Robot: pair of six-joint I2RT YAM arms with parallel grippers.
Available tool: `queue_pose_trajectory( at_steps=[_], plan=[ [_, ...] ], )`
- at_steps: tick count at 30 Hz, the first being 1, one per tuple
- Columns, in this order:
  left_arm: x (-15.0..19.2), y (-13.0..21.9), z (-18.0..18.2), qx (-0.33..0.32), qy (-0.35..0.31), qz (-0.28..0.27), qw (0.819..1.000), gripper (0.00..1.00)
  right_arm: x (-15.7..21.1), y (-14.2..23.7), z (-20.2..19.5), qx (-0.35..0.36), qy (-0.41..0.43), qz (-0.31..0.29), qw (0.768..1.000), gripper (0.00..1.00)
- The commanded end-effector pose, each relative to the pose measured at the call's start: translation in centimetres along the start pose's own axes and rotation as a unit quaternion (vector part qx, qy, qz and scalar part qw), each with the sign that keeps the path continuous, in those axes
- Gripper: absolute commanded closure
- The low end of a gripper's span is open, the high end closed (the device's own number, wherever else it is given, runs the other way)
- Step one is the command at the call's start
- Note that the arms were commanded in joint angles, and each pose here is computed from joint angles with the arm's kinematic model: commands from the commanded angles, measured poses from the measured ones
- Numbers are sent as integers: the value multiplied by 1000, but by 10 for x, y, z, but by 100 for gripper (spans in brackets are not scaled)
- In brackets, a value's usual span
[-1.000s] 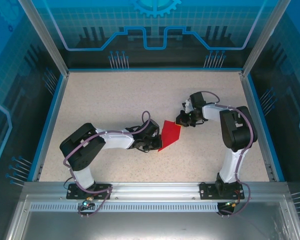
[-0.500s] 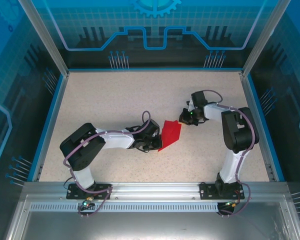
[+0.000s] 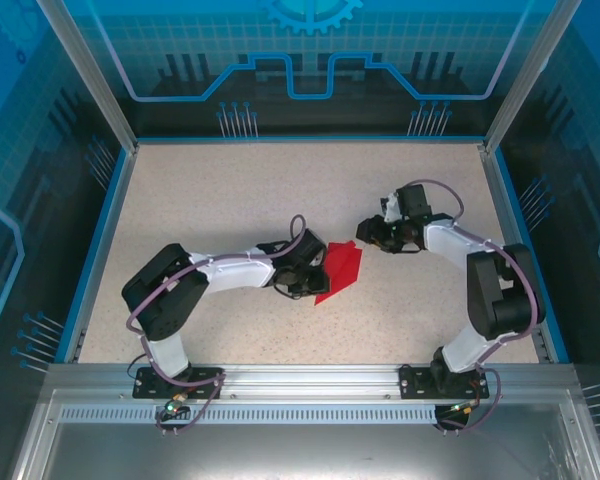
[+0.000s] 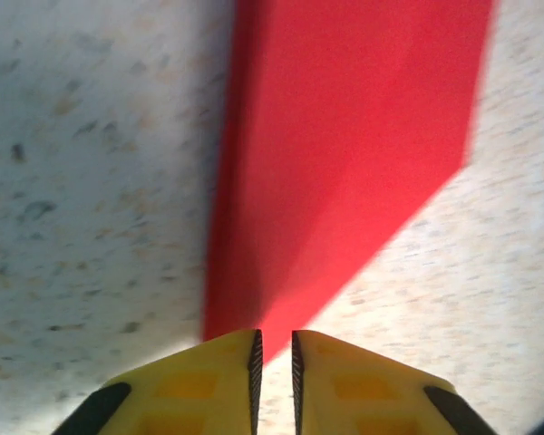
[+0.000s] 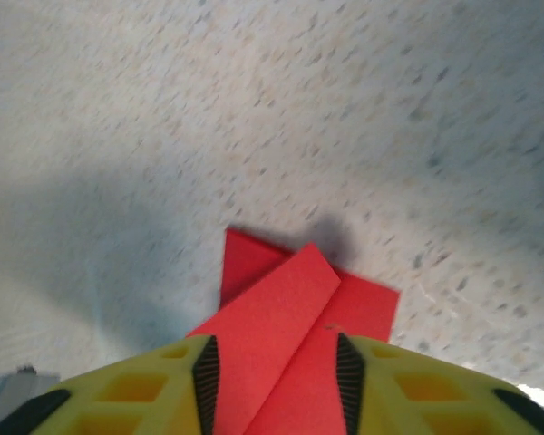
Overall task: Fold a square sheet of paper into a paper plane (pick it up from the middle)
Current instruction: Fourth fold the wing at the center of the table, then pick up the paper from the center of the table.
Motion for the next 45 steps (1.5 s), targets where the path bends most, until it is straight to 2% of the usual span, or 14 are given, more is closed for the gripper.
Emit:
queue_pose_trajectory(
  at_steps=[1, 4, 9, 16, 25, 34, 45],
  plan=[
    [-26, 26, -14, 0, -4, -33, 999, 71, 25, -3, 2, -47, -27, 43, 998, 51],
    [-42, 38, -7, -11, 16, -69, 997, 62, 35, -9, 1, -50, -41, 57, 996, 46],
    [-50, 48, 18, -39, 60, -105, 992, 40, 46, -28, 2, -40, -52, 81, 995, 45],
    [-46, 54, 51, -96, 95, -108, 985, 28, 49, -47, 1, -24, -66, 87, 994, 50],
    [-44, 61, 71, -113, 125, -117, 979, 3, 51, -56, 4, -22, -61, 98, 993, 56],
    [-43, 67, 83, -110, 139, -120, 977, 1, 61, -64, 18, -70, -10, 122, 990, 60],
    [-40, 70, 92, -89, 175, -121, 973, 1, 73, -73, 9, -66, -8, 131, 989, 67]
  ],
)
Point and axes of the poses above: each hand's point on the last joint's axis, 136 mm out from that joint toward the fingers, its own y axis back along the fingers, its own z axis along the line the jaws close on, x = y × z, the point moved 6 cm from there along y, back along the fingers, and after that the axes turned 11 degrees about -y, right-handed, at the moved point
